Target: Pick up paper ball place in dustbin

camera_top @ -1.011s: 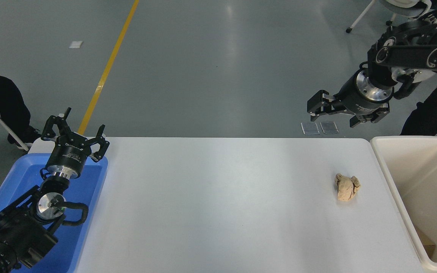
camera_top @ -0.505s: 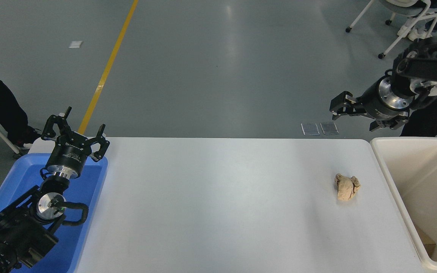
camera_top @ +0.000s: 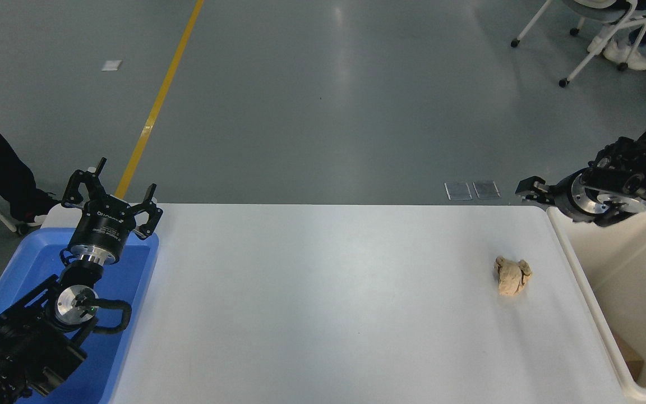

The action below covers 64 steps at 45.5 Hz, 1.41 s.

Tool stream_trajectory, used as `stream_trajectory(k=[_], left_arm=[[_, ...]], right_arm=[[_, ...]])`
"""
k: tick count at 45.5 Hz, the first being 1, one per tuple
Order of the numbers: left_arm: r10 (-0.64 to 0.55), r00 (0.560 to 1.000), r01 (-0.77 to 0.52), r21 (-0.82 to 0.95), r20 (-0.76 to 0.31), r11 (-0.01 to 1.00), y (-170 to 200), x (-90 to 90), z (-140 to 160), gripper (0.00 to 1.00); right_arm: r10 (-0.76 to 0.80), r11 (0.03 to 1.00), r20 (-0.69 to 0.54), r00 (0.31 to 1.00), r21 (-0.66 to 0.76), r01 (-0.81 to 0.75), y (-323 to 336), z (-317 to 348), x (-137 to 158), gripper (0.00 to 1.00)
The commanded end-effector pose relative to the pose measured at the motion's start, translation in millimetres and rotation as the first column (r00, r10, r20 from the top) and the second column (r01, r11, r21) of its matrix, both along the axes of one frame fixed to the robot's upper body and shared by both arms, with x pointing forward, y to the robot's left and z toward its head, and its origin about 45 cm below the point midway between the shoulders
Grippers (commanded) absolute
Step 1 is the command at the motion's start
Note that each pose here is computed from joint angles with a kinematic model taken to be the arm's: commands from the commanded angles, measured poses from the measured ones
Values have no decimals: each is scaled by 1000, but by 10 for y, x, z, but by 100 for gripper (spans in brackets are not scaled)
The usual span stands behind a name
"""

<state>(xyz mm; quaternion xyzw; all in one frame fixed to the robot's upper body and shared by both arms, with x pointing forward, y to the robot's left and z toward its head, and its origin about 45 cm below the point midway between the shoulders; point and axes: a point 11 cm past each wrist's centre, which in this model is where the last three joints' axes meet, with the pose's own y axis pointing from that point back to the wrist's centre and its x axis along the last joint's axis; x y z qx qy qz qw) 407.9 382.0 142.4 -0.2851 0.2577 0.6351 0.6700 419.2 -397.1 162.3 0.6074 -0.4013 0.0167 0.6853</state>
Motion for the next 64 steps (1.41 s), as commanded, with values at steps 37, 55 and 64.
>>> stream_trajectory(k=[37,55,64], left_arm=[[2,1000,-2,0,-2,1000,5,-4,-6,99],[0,1000,0,-1,0,1000,1,-2,-1,99],[1,1000,-1,0,-1,1000,2,-2,-2,99]], right_arm=[[-161,978,30,986,141,156,284,-963,-462,100],[-183,975,28,983,134,178,234,-1081,-539,100],[-193,975,54,980,120,186,238,-1117,-558,96]])
